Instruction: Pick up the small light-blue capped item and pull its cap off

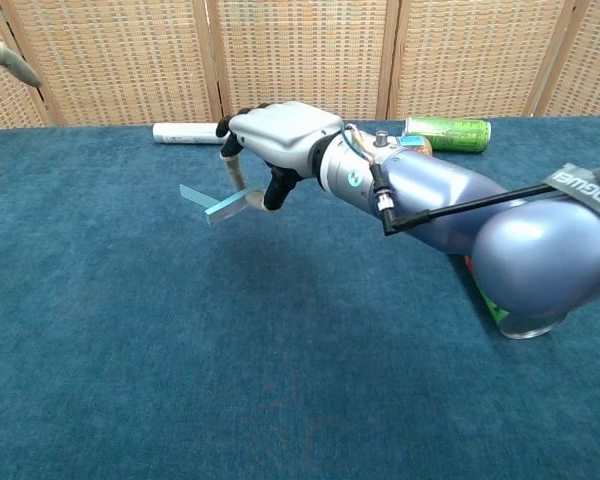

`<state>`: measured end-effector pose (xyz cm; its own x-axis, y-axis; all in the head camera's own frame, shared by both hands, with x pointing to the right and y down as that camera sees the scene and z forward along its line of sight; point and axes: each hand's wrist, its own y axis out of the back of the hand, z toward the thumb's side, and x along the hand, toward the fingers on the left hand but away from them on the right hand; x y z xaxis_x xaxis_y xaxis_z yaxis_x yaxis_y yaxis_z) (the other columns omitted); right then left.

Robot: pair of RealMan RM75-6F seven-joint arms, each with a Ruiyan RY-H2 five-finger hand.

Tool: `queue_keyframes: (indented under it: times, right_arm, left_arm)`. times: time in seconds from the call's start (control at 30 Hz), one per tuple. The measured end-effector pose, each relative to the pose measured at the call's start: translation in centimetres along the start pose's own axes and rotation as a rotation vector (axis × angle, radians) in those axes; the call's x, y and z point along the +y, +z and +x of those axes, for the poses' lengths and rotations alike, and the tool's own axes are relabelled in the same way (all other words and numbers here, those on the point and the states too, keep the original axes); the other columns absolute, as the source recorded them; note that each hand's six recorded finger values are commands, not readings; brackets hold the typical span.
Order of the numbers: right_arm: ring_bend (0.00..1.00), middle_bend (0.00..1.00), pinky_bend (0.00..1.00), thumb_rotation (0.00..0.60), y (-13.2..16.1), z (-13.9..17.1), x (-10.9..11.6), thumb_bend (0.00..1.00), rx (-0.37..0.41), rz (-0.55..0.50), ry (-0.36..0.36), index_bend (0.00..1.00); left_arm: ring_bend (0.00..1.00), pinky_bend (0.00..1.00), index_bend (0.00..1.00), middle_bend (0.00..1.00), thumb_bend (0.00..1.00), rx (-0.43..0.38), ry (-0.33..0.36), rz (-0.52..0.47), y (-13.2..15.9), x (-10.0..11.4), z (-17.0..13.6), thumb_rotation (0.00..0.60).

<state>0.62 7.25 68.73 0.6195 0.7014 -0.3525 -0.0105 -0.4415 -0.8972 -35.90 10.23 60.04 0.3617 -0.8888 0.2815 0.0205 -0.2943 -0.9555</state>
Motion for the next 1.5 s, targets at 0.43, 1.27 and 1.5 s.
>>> queue_keyframes:
  times: [0.43, 1.27, 1.5]
  right_arm:
    - [0.0, 0.1, 0.0, 0.6, 0.9, 1.7, 2.0, 0.59, -0.036, 0.065, 0.006, 0.63]
    - [0.0, 0.1, 0.0, 0.6, 0.8, 1.7, 1.7, 0.67, -0.064, 0.044, 0.026, 0.63]
    - [0.0, 0.1, 0.0, 0.6, 0.5, 1.8, 1.9, 0.67, -0.07, 0.042, 0.023, 0.63]
  left_arm:
    - [0.87, 0.83, 0.45, 0.9, 0.08, -0.185, -0.09, -0.107, 8.5, -4.0, 7.7, 0.6]
    - [0.87, 0.83, 0.55, 0.9, 0.3, -0.185, -0.107, -0.219, 11.5, -5.9, 9.4, 0.6]
    - [0.87, 0.83, 0.55, 0.9, 0.3, -0.188, -0.114, -0.221, 11.9, -6.2, 9.3, 0.6]
